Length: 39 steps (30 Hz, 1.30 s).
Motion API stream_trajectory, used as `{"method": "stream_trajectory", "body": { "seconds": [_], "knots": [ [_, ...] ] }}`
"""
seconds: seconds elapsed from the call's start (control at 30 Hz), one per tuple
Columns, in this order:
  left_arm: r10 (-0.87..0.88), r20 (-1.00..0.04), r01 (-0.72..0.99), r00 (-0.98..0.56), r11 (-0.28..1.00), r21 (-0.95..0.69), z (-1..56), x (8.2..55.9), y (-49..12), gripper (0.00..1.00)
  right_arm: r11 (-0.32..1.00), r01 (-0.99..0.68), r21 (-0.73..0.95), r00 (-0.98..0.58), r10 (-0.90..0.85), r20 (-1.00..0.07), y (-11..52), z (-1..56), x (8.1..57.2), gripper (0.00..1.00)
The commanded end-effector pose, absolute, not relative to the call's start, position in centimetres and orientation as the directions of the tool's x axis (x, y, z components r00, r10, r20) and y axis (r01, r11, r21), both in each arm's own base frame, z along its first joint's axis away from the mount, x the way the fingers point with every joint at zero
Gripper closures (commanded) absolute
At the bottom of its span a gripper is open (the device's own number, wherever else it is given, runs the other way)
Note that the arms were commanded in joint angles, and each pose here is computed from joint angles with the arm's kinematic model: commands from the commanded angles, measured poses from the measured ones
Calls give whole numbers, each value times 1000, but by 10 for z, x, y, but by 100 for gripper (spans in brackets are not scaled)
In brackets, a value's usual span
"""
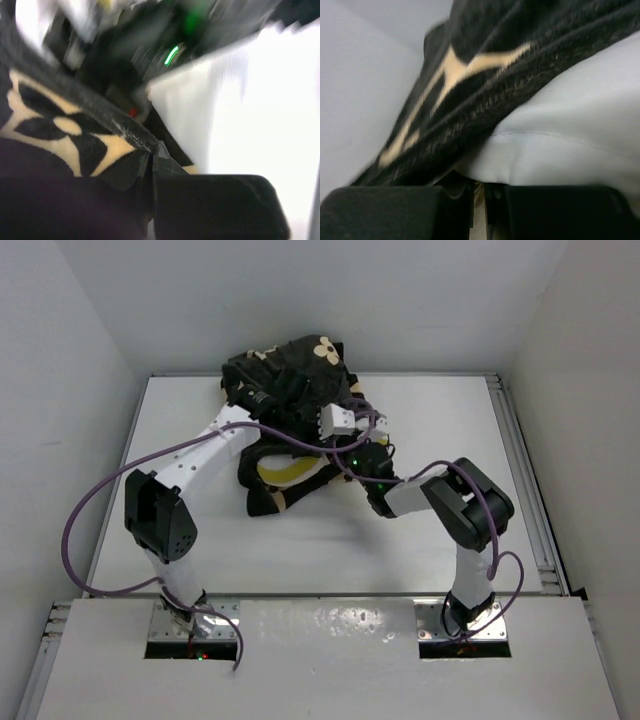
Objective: Put the pillow into the pillowcase
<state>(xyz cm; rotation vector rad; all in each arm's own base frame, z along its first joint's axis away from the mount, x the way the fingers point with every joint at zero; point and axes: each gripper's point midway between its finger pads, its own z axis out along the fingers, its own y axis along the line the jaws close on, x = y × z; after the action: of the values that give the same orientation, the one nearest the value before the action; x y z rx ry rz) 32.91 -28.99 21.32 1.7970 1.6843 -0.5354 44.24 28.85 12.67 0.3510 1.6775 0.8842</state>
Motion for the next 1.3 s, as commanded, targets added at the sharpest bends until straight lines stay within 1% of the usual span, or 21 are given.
{"method": "stream_trajectory", "body": {
  "seconds": [0.0, 0.03, 0.07, 0.17, 0.2, 0.27, 0.3, 0.33, 0.37, 0.4, 0.47, 0.5, 0.53, 0.57, 0.6, 0.67, 0.7, 0.8, 0.97, 1.17, 1.27],
  "knots": [
    [705, -701, 988, -104, 155, 10, 213, 304, -271, 100, 629, -357, 691, -331, 606, -723, 284, 133, 424, 93],
    [725, -679, 981, -116, 192, 38, 205, 314, -265, 100, 608, -390, 691, -370, 584, -722, 289, 134, 414, 87],
    [769, -627, 961, -126, 252, 117, 191, 330, -255, 100, 600, -401, 692, -428, 546, -721, 289, 121, 399, 56],
    [824, -543, 925, -163, 319, 207, 167, 351, -230, 100, 568, -430, 702, -528, 473, -706, 278, 104, 353, 20],
    [829, -532, 919, -172, 329, 216, 162, 353, -226, 100, 572, -440, 692, -535, 452, -714, 272, 101, 340, 16],
    [834, -510, 907, -211, 362, 217, 154, 358, -214, 100, 579, -510, 636, -516, 385, -765, 261, 110, 311, 14],
    [835, -504, 907, -220, 366, 210, 149, 357, -210, 100, 605, -487, 630, -549, 349, -759, 248, 92, 291, 16],
    [835, -500, 907, -231, 371, 201, 147, 355, -207, 100, 633, -472, 614, -581, 300, -756, 233, 84, 275, 24],
    [837, -496, 908, -232, 369, 197, 145, 353, -207, 100, 641, -476, 602, -593, 271, -758, 230, 84, 268, 34],
    [840, -492, 910, -229, 364, 198, 144, 352, -207, 100, 669, -450, 591, -615, 247, -749, 219, 75, 263, 50],
    [856, -472, 916, -213, 343, 209, 142, 345, -211, 100, 733, -432, 526, -623, 178, -761, 199, 66, 253, 92],
    [865, -455, 910, -210, 343, 232, 142, 346, -210, 100, 758, -421, 498, -612, 168, -773, 191, 64, 253, 92],
    [871, -448, 910, -199, 334, 244, 142, 345, -213, 100, 769, -413, 487, -583, 188, -791, 185, 71, 258, 87],
    [873, -455, 908, -173, 321, 270, 146, 345, -225, 100, 804, -363, 472, -530, 239, -814, 169, 78, 269, 75],
    [878, -445, 894, -175, 331, 301, 147, 348, -226, 100, 815, -329, 477, -504, 275, -819, 161, 83, 275, 53],
    [867, -474, 860, -154, 354, 367, 158, 360, -247, 86, 819, -218, 531, -443, 402, -801, 141, 95, 297, 34],
    [871, -466, 831, -157, 372, 415, 164, 368, -250, 76, 795, -176, 581, -430, 468, -772, 137, 101, 304, 27],
    [853, -507, 743, -125, 419, 521, 183, 395, -278, 63, 744, -102, 661, -435, 564, -702, 131, 99, 322, 17],
    [850, -518, 703, -101, 429, 567, 170, 421, -303, 57, 672, -100, 734, -498, 605, -621, 148, 93, 343, 14],
    [851, -513, 714, -113, 429, 553, 137, 444, -327, 55, 628, -116, 770, -504, 630, -590, 158, 94, 353, 15],
    [873, -470, 658, -130, 430, 617, 128, 463, -323, 55, 630, -109, 769, -508, 629, -588, 159, 91, 357, 15]
  ]
}}
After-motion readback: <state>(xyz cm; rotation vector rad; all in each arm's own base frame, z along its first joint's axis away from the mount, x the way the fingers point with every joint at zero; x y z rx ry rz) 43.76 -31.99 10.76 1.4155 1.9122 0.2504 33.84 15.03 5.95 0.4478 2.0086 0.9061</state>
